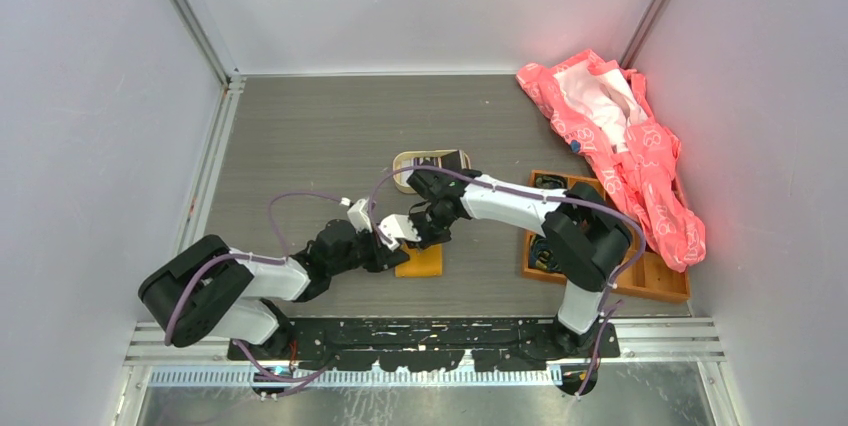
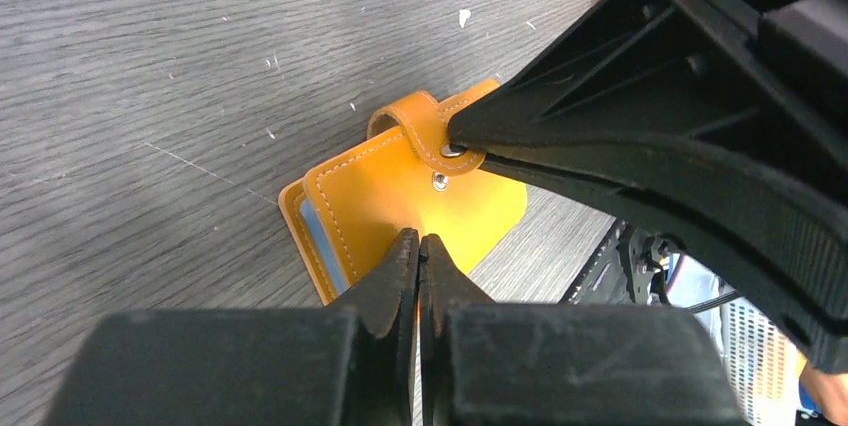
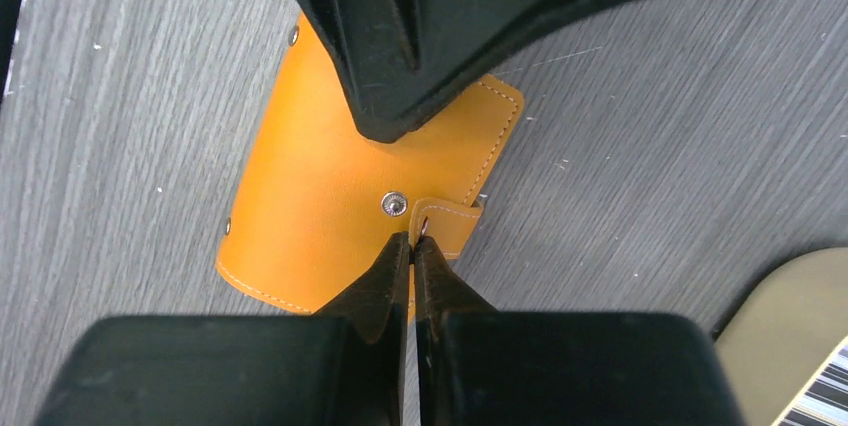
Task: Put the credit cards into the card holder
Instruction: Close the card holder at the center of the board, then reset both arms
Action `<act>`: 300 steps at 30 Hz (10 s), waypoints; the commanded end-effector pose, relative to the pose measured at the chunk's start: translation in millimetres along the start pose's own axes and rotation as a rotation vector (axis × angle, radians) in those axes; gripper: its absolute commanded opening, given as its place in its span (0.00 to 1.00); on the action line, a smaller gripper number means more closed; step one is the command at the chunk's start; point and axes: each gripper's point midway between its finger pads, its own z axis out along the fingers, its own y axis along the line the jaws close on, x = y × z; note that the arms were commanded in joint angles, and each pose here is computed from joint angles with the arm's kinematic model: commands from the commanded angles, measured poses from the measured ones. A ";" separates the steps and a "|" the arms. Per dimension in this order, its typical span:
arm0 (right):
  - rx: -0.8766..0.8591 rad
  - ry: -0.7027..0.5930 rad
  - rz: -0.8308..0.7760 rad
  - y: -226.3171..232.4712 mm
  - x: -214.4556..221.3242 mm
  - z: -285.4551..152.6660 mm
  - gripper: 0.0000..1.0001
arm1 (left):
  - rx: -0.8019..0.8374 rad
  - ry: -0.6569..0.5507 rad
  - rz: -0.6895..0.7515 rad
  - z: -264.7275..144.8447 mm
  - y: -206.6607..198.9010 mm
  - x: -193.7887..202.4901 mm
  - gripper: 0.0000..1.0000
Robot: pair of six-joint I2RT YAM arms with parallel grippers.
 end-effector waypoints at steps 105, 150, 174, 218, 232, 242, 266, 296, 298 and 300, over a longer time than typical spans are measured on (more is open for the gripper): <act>0.144 0.055 -0.119 1.7 -21.5 -21.8 0.01 | 0.025 0.069 -0.060 8.7 7.2 19.0 0.00; 0.094 0.051 -0.145 21.5 -22.7 -14.4 0.01 | 0.142 0.103 -0.080 9.3 -28.7 11.2 0.07; 0.043 0.124 -0.243 42.7 -10.7 -13.0 0.01 | 0.047 0.122 -0.123 14.1 1.5 27.7 0.00; -0.086 0.219 -0.228 88.9 -11.6 9.9 0.31 | 0.119 0.091 -0.092 7.3 -22.2 12.7 0.04; 0.236 -0.102 0.068 41.6 -32.3 -128.2 0.65 | 0.018 -0.096 0.200 -69.0 -45.2 -40.5 0.48; 0.733 -0.628 0.981 -3.0 2.3 -293.3 0.99 | 0.197 -0.259 0.190 -114.5 -89.7 -62.2 0.81; 1.399 -0.845 1.275 36.3 -8.5 -454.7 0.99 | 0.160 -0.405 0.408 -249.3 -155.2 -109.9 0.96; 1.354 -0.772 1.276 34.7 11.6 -442.8 0.99 | 0.051 -0.438 0.498 -225.9 -141.3 -130.2 1.00; 1.358 -0.775 1.278 34.9 12.0 -443.9 1.00 | 0.062 -0.423 0.513 -223.9 -144.3 -129.4 1.00; 1.356 -0.777 1.282 34.5 12.8 -444.4 0.99 | 0.054 -0.414 0.527 -222.4 -145.2 -130.9 1.00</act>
